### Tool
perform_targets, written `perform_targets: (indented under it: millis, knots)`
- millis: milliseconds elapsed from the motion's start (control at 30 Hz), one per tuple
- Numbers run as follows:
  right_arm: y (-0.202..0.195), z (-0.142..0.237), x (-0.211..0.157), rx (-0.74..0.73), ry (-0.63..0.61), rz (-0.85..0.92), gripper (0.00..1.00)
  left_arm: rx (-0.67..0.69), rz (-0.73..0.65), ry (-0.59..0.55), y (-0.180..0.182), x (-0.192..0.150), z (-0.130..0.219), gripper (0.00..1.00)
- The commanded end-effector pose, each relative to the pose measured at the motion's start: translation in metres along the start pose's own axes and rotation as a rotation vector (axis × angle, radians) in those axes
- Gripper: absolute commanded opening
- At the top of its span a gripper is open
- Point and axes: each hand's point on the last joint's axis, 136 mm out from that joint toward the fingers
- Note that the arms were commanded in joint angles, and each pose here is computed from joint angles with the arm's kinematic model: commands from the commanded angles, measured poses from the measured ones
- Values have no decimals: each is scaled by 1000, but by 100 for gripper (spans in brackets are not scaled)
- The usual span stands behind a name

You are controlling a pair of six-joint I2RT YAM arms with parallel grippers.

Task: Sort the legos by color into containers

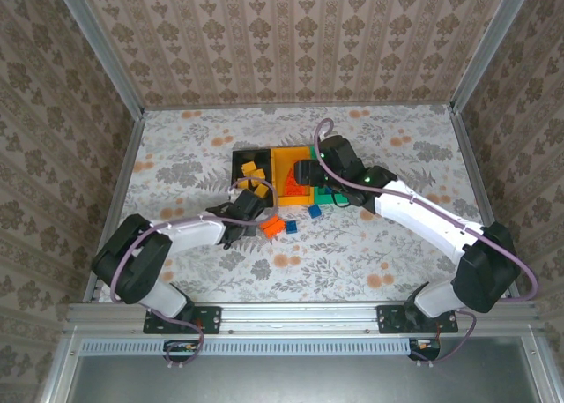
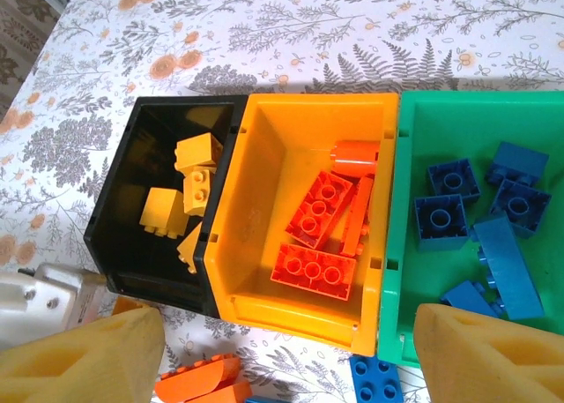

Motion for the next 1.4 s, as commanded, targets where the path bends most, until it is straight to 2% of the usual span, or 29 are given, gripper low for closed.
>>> perform_targets:
  millis: [0, 200, 267, 400, 533, 667, 767, 933, 1133, 1267, 1367]
  knots:
    - [-4, 3, -5, 0, -1, -12, 76, 5, -8, 3, 5, -16, 18, 31]
    - [-12, -4, -30, 1, 39, -45, 76, -91, -8, -42, -1, -24, 74, 30]
    - [-15, -7, -42, -1, 61, -55, 76, -122, 8, -71, -1, -15, 91, 31]
    - [-26, -13, -69, -24, 104, -71, 76, -179, 33, -152, -5, 24, 116, 34]
    - [-33, -9, -80, -32, 111, -86, 76, -249, 100, -157, -16, 69, 106, 34]
    - [-39, -6, -89, -48, 124, -86, 76, -238, 114, -174, -26, 119, 83, 33]
    - [-42, -3, -92, -57, 130, -86, 76, -200, 99, -156, -32, 144, 59, 33]
    - [-45, 2, -97, -57, 131, -92, 77, -143, 95, -133, -34, 166, 25, 34]
    - [-47, 5, -102, -59, 133, -100, 77, -114, 91, -96, -36, 176, 7, 50]
    - [-47, 7, -100, -58, 127, -101, 77, -162, 113, -126, -40, 177, 26, 70]
    - [-47, 7, -100, -55, 125, -100, 77, -210, 122, -158, -43, 170, 50, 80]
Point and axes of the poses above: each hand's point on the last joint's axis, 136 mm out from that joint toward the fingers, its own z axis back along the fingers, its own y axis along the line the jaws close on, x = y × z, and after that the axes turned 4 degrees about z, right-handed
